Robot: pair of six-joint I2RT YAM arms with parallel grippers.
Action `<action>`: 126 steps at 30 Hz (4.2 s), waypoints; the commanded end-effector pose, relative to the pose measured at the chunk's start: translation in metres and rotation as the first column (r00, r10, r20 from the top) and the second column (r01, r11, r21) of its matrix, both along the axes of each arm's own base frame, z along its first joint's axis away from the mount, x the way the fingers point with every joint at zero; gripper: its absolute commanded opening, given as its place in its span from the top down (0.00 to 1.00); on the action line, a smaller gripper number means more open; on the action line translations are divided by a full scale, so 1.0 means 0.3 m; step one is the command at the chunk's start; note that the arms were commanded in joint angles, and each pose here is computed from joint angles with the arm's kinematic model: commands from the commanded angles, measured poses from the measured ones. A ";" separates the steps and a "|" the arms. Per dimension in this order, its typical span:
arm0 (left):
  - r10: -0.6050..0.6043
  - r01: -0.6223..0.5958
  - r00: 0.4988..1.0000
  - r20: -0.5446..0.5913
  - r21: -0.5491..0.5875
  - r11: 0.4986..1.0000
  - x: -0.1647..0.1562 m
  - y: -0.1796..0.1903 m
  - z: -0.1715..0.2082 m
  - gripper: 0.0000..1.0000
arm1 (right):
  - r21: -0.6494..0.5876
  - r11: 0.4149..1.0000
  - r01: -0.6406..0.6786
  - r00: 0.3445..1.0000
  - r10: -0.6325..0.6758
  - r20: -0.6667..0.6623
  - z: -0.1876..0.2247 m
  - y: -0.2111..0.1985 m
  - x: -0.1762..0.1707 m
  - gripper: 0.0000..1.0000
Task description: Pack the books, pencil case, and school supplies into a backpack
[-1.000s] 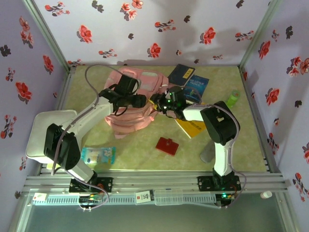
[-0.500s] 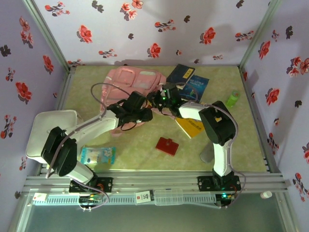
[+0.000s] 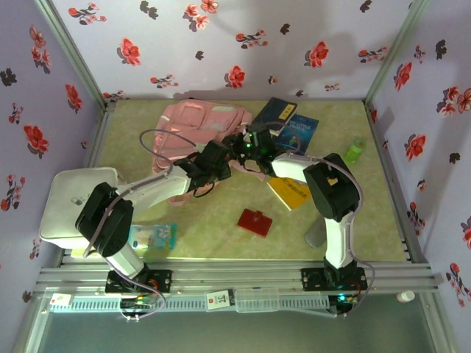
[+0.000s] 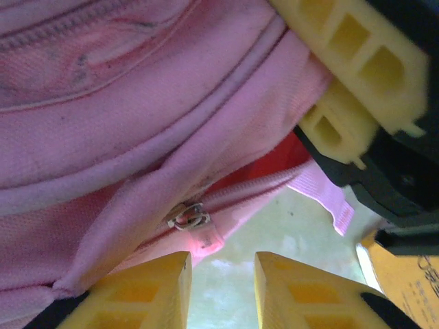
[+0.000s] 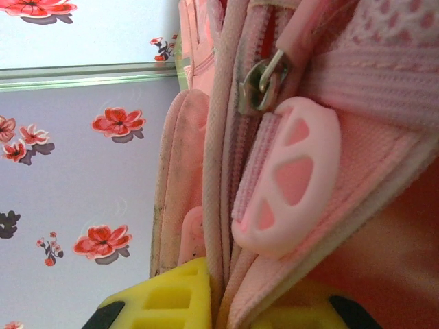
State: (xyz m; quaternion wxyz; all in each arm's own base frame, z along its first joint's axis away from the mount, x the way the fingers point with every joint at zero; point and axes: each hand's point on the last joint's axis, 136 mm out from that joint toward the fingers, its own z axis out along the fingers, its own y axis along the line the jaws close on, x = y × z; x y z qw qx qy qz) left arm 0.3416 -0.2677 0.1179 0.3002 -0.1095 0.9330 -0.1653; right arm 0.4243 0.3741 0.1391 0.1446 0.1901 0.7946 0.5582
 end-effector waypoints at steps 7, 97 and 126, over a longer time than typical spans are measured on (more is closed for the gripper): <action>0.223 -0.238 0.969 0.107 0.160 0.958 0.049 0.179 -0.001 0.71 | 0.122 0.992 -0.039 0.991 0.023 0.134 0.182 0.097 0.034 0.86; -0.135 0.118 0.988 0.069 0.211 0.970 -0.015 0.312 -0.028 1.00 | -0.077 0.993 0.093 0.994 -0.088 0.058 -0.022 -0.149 0.134 0.66; -0.439 0.435 0.898 0.010 0.129 0.891 -0.037 0.083 0.045 1.00 | -0.191 0.976 0.107 0.979 -0.137 -0.152 -0.191 -0.114 -0.095 0.50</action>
